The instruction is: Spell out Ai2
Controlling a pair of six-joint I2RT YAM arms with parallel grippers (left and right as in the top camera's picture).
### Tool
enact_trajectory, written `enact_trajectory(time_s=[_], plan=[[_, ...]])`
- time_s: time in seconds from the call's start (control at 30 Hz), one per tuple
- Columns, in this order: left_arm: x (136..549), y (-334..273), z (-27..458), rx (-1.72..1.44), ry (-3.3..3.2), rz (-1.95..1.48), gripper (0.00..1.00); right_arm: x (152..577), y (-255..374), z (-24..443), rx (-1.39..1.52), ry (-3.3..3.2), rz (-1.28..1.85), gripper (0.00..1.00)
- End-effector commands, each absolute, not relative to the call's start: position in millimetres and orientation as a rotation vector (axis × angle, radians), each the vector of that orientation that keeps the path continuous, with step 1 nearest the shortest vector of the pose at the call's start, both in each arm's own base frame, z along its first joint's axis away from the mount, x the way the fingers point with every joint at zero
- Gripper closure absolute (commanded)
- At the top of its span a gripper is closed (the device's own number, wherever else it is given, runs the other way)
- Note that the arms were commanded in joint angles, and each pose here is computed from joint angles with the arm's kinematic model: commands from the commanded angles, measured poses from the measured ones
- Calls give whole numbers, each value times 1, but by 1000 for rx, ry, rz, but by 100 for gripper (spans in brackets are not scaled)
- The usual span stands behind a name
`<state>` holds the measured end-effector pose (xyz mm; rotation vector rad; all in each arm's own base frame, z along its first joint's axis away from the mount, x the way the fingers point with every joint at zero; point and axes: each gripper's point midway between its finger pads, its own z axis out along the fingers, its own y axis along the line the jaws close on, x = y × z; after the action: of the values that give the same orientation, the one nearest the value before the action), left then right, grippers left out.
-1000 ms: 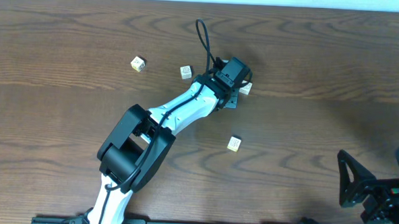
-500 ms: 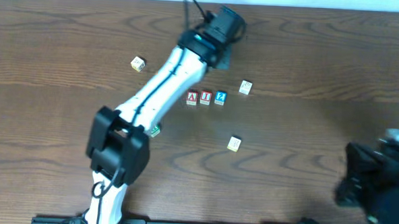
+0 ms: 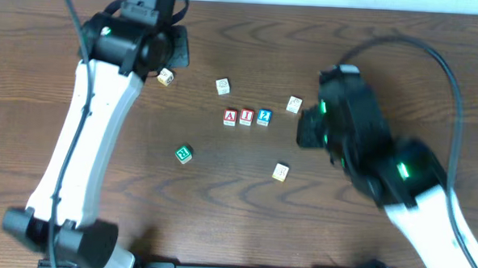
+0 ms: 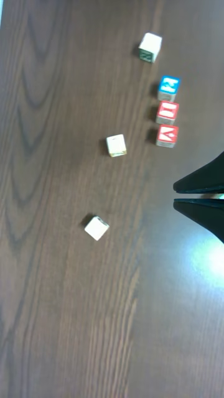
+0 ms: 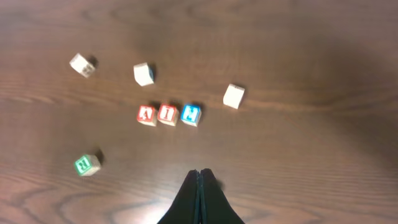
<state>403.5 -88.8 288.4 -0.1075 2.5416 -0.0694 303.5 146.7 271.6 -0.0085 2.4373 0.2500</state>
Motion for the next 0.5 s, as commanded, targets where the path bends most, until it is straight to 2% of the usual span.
enact_trajectory(time_s=[0.0, 0.1, 0.2, 0.27, 0.47], plan=[[385, -84, 290, -16, 2549, -99, 94, 320, 150, 275, -104, 2478, 416, 99], [374, -75, 274, -35, 2568, -228, 94, 338, 117, 281, -45, 2457, 548, 99], [374, -81, 245, -42, 2569, -523, 94, 347, 94, 272, -6, 2457, 771, 99], [376, -88, 219, -65, 2563, -691, 94, 349, 94, 250, 26, 2503, 908, 99], [383, -111, 136, -232, 2652, -787, 94, 362, 134, 175, 14, 2684, 1113, 99]])
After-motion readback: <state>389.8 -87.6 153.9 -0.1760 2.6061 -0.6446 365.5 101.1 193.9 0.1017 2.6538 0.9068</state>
